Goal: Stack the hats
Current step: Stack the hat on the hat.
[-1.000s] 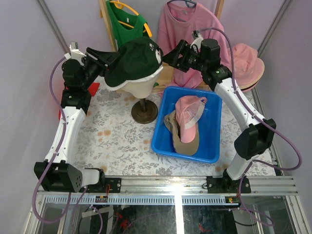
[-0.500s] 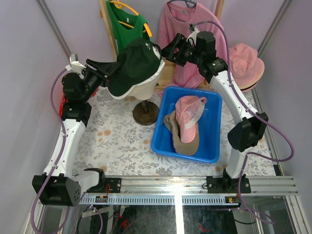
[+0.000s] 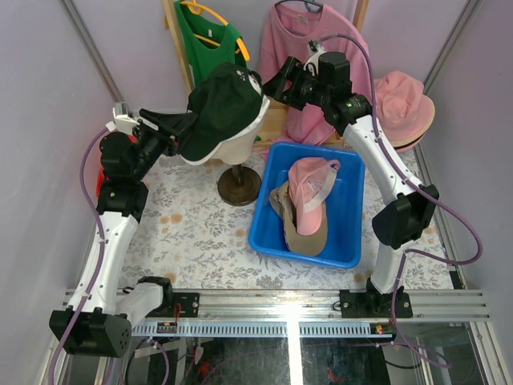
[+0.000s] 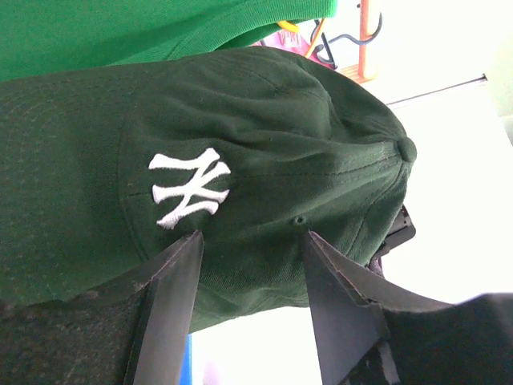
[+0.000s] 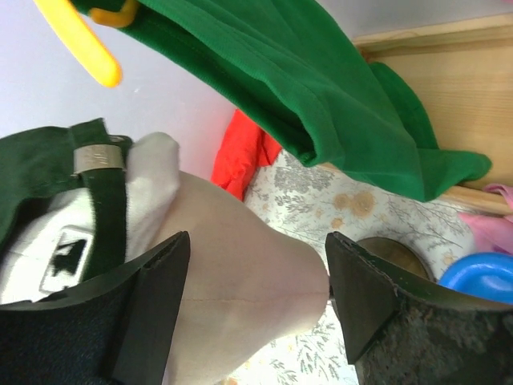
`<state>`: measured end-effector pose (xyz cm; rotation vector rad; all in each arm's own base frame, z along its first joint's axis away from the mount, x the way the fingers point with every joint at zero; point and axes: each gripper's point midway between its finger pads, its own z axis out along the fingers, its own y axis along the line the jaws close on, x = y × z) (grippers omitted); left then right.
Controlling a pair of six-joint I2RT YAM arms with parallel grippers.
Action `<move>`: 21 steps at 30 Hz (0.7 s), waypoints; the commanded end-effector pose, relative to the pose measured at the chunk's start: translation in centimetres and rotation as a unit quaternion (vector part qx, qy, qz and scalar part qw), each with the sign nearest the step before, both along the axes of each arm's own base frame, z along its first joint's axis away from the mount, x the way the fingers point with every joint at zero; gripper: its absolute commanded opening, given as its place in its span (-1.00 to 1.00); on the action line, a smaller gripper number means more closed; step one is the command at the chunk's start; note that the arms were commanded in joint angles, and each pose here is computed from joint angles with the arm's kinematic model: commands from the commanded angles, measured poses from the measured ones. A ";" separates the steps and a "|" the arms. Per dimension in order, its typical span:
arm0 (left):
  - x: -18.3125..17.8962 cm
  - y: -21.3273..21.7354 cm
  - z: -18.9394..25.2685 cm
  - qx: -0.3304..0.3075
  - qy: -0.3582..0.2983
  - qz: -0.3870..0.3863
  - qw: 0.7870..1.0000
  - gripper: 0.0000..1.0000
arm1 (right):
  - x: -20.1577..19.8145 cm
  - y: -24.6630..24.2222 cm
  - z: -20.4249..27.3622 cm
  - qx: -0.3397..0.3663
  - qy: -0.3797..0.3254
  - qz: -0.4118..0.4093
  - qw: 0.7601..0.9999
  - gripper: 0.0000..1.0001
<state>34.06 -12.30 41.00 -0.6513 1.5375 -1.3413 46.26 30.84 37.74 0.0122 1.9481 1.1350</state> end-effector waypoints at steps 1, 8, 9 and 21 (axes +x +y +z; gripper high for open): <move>-0.7 0.6 -0.4 -0.002 0.014 0.022 1.000 0.06 | -1.9 0.1 0.3 -0.034 -0.008 0.015 0.999 0.50; -1.4 1.3 -1.8 0.003 0.020 0.044 0.999 0.08 | -1.8 -1.5 0.2 -0.060 -0.012 -0.004 0.998 0.50; -1.5 1.4 -1.8 0.003 0.018 0.044 0.999 0.08 | -1.8 -1.6 0.5 -0.058 -0.016 -0.006 0.998 0.50; -2.5 2.7 -1.6 -0.002 -0.006 0.081 0.997 0.09 | -1.8 -4.3 7.2 -0.063 -0.088 -0.063 0.992 0.53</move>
